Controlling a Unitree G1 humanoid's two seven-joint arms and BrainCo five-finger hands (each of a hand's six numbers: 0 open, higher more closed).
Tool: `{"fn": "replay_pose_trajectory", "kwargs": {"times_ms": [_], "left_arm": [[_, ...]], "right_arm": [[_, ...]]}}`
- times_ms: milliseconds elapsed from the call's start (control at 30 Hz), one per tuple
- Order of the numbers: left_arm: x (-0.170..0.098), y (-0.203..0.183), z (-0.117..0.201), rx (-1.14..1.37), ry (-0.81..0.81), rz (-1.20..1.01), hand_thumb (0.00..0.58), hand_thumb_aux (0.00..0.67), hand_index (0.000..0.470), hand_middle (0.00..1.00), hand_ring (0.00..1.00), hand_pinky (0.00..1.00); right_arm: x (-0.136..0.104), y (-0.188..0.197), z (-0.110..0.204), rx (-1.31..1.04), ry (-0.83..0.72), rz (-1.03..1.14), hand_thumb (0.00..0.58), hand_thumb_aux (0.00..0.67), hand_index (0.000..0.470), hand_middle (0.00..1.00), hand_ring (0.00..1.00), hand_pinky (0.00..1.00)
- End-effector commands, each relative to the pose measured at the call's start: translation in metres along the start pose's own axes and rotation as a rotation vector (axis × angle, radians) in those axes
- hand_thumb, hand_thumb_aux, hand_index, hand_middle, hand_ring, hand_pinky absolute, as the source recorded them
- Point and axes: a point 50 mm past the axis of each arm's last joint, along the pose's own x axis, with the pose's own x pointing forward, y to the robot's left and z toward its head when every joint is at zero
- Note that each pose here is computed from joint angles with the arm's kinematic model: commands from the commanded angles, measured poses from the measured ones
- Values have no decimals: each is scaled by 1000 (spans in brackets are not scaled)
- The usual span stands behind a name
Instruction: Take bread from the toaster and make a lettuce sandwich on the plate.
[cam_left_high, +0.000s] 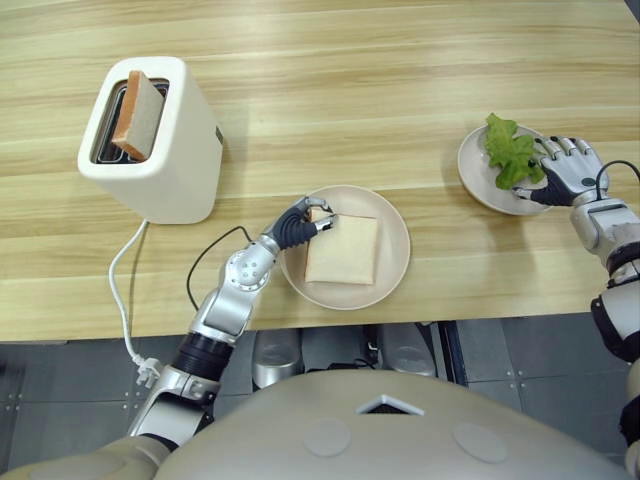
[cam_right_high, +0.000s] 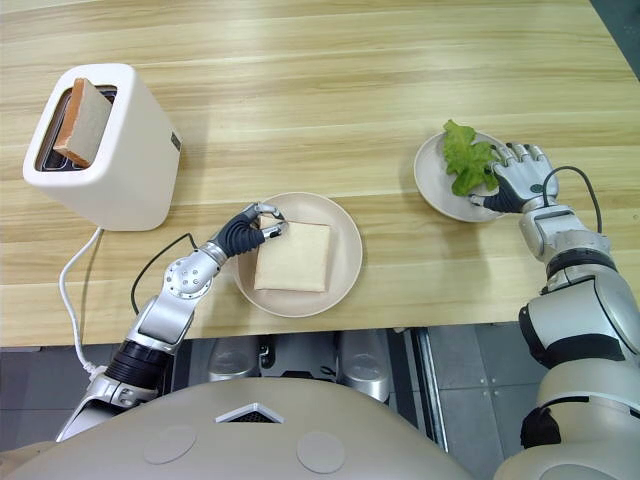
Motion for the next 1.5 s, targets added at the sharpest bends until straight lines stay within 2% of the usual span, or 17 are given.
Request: {"fn": "replay_pose_trajectory", "kwargs": {"times_ms": [33,267,333,367,400,433,467,500,900,1033,1133,1200,1367,1500], "left_arm": [[-1,0,-4,25,17,1,494,413,283,1000,1000,1000],[0,2,-3,33,6,7,506,431,296,1000,1000,1000],[0,4,-1,45,-6,22,493,410,281,1000,1000,1000],[0,7,1,57,-14,34,470,378,260,737,737,737],[0,10,3,77,-22,50,432,331,227,263,263,263],[0,15,4,105,-27,79,0,0,0,0,0,0],[0,19,5,136,-28,104,0,0,0,0,0,0],[0,23,6,164,-27,122,0,0,0,0,0,0],[-9,47,-4,542,91,172,0,0,0,0,0,0],[-12,57,5,557,63,233,0,0,0,0,0,0],[-15,65,22,556,-15,290,0,0,0,0,0,0],[-22,82,40,562,-83,390,0,0,0,0,0,0],[-63,138,83,680,-180,719,0,0,0,0,0,0],[-93,171,94,790,-129,903,0,0,0,0,0,0]], "right_arm": [[6,-6,8,5,-23,-48,580,670,460,0,0,0],[14,-25,14,8,-79,-230,580,670,460,0,0,0],[16,-33,17,22,-99,-295,580,670,460,0,0,0],[17,-38,18,34,-112,-332,580,670,460,0,0,0],[18,-42,19,51,-122,-367,580,670,460,0,0,0],[20,-48,21,75,-135,-403,580,670,460,957,957,957],[21,-52,23,99,-148,-431,580,670,460,957,957,957],[22,-55,25,117,-163,-450,580,670,460,1000,1000,1000],[26,-85,47,251,-337,-662,580,670,460,1000,1000,1000],[26,-107,52,334,-414,-764,580,670,460,1000,1000,1000],[26,-125,64,399,-500,-824,580,670,460,1000,1000,1000],[26,-130,84,441,-595,-825,580,670,460,1000,1000,1000],[15,-129,148,533,-861,-742,580,670,460,1000,1000,1000],[0,-119,192,535,-1028,-638,580,670,460,1000,1000,1000]]}}
